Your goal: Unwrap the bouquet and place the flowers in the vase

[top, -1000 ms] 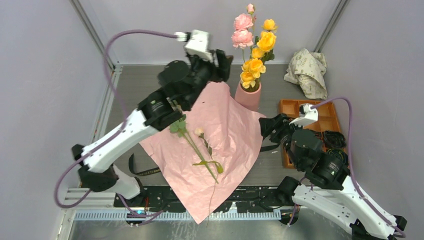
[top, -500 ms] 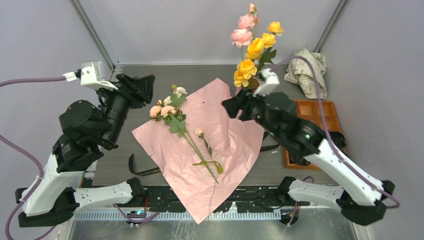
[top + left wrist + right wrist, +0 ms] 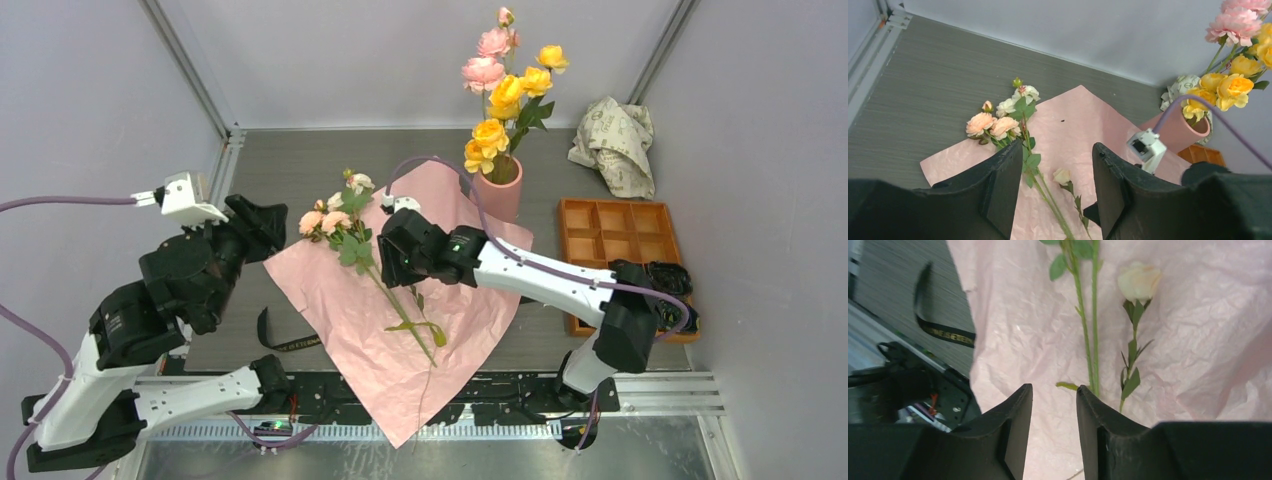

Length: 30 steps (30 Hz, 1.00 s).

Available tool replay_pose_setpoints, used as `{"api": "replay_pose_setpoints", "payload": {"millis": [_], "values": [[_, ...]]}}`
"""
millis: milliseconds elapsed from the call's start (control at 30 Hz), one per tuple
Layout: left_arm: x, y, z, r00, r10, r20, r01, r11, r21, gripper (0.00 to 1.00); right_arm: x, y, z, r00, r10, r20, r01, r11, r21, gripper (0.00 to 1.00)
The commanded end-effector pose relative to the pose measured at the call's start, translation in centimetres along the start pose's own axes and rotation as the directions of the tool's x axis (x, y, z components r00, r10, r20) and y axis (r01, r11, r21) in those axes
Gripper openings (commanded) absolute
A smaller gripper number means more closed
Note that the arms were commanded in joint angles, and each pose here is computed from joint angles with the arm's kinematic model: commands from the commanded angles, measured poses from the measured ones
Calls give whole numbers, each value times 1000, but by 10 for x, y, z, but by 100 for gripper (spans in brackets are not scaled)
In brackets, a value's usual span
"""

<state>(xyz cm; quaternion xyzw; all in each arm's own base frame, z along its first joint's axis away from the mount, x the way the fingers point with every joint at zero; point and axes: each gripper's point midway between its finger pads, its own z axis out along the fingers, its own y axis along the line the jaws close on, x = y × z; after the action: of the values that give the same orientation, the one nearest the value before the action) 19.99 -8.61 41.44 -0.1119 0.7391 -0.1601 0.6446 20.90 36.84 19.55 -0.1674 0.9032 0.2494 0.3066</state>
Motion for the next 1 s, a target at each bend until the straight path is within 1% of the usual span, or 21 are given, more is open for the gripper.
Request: {"api": "replay_pose_setpoints", "payload": {"millis": [0, 167, 367, 633, 967], "values": [[5, 10, -2, 999, -38, -6, 37, 998, -42, 54, 27, -14, 16, 996, 38, -76, -35, 998, 47, 42], [7, 9, -2, 999, -47, -10, 46, 998, -37, 54, 64, -41, 43, 986, 28, -167, -4, 989, 145, 41], [10, 10, -2, 998, -56, -14, 55, 998, -28, 54, 87, -64, 66, 977, 11, -213, 38, 973, 228, 40], [13, 9, -2, 998, -53, -24, 52, 998, -25, 54, 87, -80, 78, 975, -32, -221, 99, 949, 299, 40], [13, 11, -3, 998, -62, -17, 62, 998, -25, 54, 72, -92, 65, 980, -70, -186, 135, 921, 365, 40]]}}
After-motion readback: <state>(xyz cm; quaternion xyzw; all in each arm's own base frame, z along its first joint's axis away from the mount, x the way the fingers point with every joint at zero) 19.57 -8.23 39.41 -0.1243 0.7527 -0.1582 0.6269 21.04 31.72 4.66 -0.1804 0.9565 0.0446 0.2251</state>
